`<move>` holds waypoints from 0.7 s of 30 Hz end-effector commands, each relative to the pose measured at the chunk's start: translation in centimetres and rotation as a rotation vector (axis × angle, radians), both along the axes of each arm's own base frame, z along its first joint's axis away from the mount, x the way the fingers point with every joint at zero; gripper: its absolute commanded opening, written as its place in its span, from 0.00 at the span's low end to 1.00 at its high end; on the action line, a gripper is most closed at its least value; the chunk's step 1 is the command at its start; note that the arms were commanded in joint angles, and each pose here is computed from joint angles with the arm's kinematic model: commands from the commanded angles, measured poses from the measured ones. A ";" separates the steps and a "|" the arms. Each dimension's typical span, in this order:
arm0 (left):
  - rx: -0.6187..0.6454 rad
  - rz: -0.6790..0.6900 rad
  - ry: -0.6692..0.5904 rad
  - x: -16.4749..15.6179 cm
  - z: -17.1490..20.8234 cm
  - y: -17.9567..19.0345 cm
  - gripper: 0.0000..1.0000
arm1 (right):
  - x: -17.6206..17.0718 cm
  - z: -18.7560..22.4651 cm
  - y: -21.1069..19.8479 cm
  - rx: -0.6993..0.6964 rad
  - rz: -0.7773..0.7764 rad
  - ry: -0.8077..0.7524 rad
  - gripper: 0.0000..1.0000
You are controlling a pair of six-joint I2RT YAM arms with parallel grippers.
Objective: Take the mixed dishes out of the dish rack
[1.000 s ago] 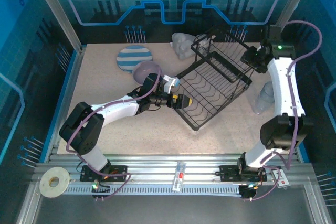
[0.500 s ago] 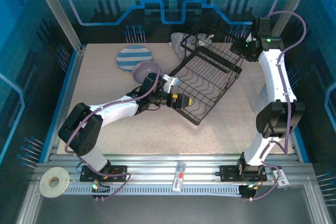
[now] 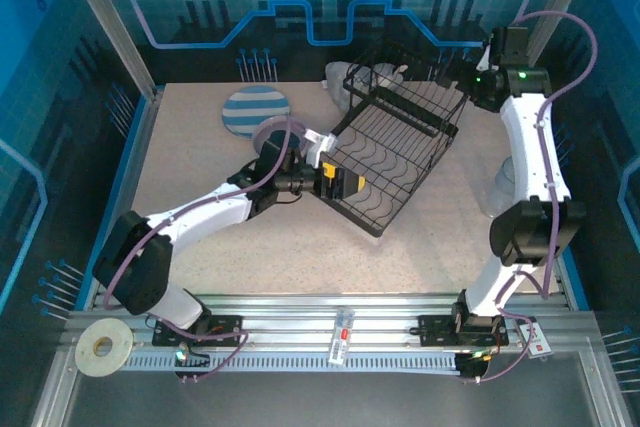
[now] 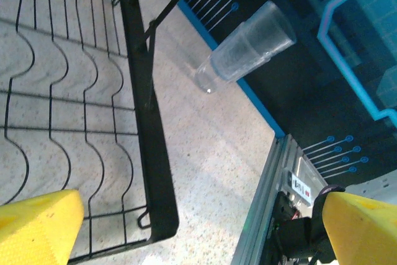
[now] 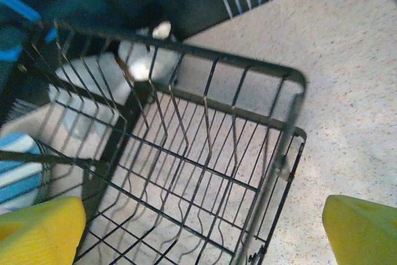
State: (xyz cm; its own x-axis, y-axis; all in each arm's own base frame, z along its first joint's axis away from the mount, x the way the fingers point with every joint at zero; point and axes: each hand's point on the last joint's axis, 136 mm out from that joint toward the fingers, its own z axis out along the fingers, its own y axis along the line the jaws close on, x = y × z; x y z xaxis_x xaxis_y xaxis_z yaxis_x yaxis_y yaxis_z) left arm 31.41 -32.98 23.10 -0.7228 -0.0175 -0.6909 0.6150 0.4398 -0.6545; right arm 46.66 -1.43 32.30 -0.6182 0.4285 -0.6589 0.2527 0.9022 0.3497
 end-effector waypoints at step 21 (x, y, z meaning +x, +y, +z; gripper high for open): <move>0.310 0.821 -0.230 6.2 1.3 20.1 0.99 | -13.6 -7.8 -1.4 -0.243 -0.026 -0.290 1.00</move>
State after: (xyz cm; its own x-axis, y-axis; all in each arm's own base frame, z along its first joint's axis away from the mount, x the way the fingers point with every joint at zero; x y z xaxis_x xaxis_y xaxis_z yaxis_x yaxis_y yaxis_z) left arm 37.02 -17.10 25.98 -0.4748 -0.2819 -0.8337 0.2806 0.8494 -0.4469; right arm 31.83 -2.94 22.81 -0.4977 0.2992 -0.8141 0.2484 0.9485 0.1967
